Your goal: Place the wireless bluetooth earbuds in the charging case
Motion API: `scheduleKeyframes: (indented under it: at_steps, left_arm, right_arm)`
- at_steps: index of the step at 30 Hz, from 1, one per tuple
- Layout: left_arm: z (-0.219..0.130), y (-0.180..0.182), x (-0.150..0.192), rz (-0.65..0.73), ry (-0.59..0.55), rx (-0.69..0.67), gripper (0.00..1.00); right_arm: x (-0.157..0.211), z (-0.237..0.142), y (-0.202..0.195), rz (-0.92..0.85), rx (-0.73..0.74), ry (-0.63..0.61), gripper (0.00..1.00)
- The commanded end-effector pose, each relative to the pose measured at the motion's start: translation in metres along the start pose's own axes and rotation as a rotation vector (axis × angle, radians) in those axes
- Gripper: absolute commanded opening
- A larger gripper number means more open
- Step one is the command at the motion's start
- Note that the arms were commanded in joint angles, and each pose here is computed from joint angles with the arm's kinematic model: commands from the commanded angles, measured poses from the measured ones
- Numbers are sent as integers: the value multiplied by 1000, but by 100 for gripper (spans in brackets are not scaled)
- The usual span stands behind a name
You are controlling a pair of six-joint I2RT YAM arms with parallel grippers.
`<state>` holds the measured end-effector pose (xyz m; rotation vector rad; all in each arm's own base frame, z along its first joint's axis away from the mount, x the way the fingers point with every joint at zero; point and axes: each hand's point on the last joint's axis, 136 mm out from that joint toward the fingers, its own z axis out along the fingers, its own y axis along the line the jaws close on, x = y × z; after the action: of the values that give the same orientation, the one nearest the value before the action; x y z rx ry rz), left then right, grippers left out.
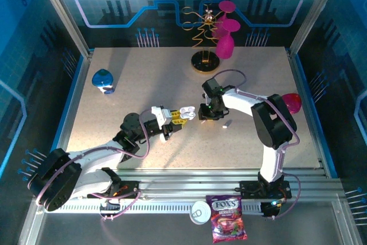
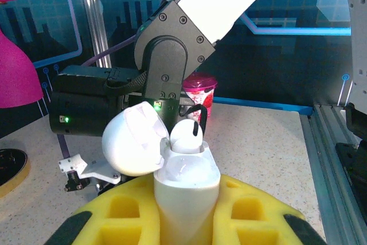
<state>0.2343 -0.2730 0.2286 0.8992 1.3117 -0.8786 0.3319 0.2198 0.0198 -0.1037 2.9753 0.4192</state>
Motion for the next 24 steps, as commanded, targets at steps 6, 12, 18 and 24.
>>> scheduleKeyframes:
  at_steps: [6, 12, 18, 24]
  left_arm:
    - [0, -5, -1, 15, -16, 17, 10]
    - [1, -3, -1, 12, -23, 13, 10]
    - [0, 2, 2, -1, -15, -25, 10]
    - [-1, 5, 7, -38, 10, -42, 11]
  right_arm:
    - [13, -4, -1, -31, 61, 35, 26]
    - [8, -13, 7, -81, 60, -12, 26]
    - [0, -36, 16, -149, 23, -143, 25]
    - [-6, -73, 18, -235, -19, -366, 24]
